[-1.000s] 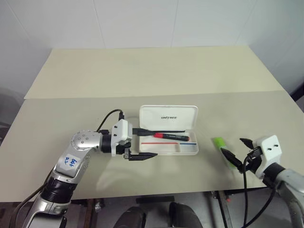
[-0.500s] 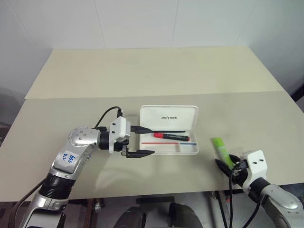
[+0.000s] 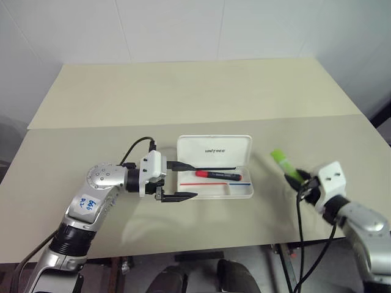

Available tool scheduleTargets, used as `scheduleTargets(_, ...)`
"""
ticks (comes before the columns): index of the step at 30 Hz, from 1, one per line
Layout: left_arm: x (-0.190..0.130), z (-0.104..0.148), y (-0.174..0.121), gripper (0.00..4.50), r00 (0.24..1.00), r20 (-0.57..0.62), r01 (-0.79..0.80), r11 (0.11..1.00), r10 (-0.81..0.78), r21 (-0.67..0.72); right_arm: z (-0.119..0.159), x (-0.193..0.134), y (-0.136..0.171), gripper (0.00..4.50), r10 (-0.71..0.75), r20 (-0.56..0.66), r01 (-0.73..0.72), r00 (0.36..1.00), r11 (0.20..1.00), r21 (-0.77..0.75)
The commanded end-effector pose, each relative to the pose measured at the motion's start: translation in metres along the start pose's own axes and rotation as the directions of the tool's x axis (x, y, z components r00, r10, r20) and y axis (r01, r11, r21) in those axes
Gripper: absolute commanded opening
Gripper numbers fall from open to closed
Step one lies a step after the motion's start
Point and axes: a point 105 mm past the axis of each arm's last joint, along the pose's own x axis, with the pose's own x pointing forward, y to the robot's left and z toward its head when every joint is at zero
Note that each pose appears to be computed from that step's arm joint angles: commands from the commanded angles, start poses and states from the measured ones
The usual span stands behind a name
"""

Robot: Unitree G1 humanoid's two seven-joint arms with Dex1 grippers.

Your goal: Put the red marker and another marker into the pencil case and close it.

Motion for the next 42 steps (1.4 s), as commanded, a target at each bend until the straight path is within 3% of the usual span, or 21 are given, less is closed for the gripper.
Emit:
scheduleTargets(1, -0.016, 0.0, 0.002, 3.59, 0.998, -0.02, -0.052, 0.998, 0.052, 0.03, 0.026, 0.006, -0.008, 1.11, 0.091, 0.086, -0.085, 0.992, 0.993, -0.077)
scheduleTargets(5, -0.029, -0.005, 0.0, 3.59, 0.995, -0.054, -0.084, 0.996, 0.085, 0.026, 0.052, 0.009, 0.001, 1.11, 0.271, 0.162, -0.248, 0.949, 0.957, -0.148)
scheduleTargets(9, -0.044, -0.01, -0.005, 3.59, 0.988, -0.099, -0.113, 0.993, 0.115, 0.025, 0.073, 0.001, 0.027, 1.11, 0.538, 0.208, -0.498, 0.817, 0.84, -0.216)
scheduleTargets(13, -0.054, -0.011, -0.008, 3.59, 0.982, -0.125, -0.139, 0.99, 0.141, 0.025, 0.078, -0.004, 0.053, 1.11, 0.718, 0.172, -0.67, 0.674, 0.693, -0.265)
scheduleTargets(21, -0.061, -0.009, -0.011, 3.59, 0.972, -0.148, -0.18, 0.983, 0.182, 0.024, 0.062, 0.015, 0.108, 1.11, 0.898, 0.059, -0.864, 0.436, 0.437, -0.252)
scheduleTargets(31, -0.061, -0.006, -0.01, 3.59, 0.97, -0.155, -0.184, 0.982, 0.186, 0.027, 0.06, 0.053, 0.152, 1.11, 0.928, -0.022, -0.891, 0.373, 0.352, -0.286)
scheduleTargets(42, -0.06, -0.004, -0.009, 3.59, 0.969, -0.154, -0.191, 0.981, 0.193, 0.026, 0.058, 0.071, 0.155, 1.11, 0.919, -0.093, -0.883, 0.384, 0.336, -0.329)
